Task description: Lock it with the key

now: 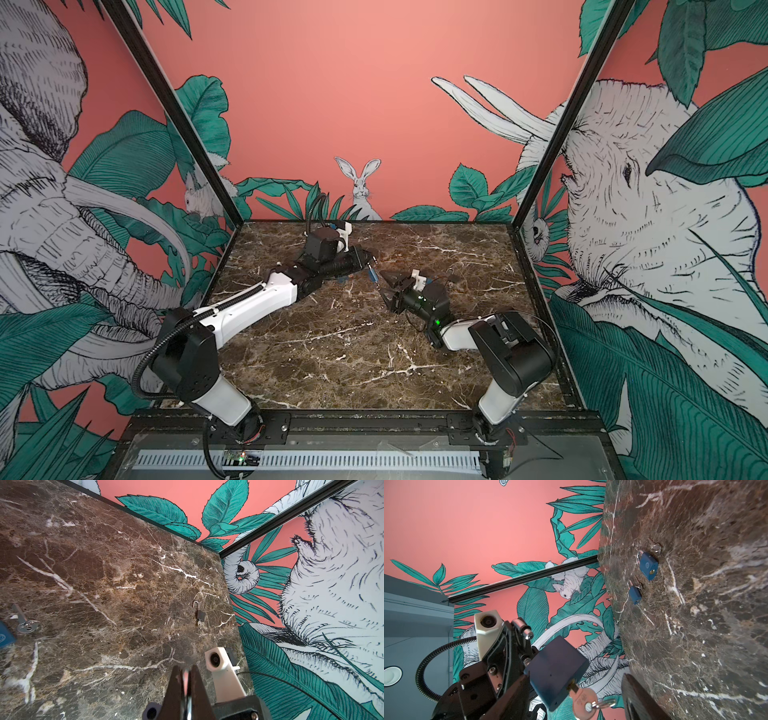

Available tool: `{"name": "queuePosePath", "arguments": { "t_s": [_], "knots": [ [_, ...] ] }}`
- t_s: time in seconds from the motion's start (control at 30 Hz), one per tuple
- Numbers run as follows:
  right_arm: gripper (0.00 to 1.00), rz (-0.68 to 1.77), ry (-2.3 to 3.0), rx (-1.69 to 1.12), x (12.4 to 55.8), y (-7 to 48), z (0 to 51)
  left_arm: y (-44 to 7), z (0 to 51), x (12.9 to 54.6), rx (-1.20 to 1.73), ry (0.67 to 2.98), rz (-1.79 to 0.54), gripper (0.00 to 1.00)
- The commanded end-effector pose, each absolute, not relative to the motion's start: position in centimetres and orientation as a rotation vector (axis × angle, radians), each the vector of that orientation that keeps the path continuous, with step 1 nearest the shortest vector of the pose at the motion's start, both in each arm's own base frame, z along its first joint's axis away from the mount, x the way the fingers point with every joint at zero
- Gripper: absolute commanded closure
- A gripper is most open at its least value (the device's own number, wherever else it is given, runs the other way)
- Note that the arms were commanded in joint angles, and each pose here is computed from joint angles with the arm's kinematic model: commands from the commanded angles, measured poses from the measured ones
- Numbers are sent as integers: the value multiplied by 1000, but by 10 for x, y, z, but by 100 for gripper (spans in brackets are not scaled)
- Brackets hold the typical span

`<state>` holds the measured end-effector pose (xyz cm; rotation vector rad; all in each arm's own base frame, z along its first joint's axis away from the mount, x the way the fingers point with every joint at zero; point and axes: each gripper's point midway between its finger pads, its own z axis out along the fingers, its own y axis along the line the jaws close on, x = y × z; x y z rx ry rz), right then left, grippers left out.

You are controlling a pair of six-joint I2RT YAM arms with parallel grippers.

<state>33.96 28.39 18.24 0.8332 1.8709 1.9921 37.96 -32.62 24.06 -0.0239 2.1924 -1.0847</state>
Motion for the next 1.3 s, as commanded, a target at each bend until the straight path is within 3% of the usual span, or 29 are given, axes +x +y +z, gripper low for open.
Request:
{"name": "queuePosePath", "arguments": {
  "t_s": [0.0,1.27],
  "knots": [
    [31,2095,1766,765,341,289,210,-328,287,383,-14,2052,-1155,100],
    [36,2158,1640,746,355,294,235,-327,273,372,-34,2058,-1210,100]
  ]
}}
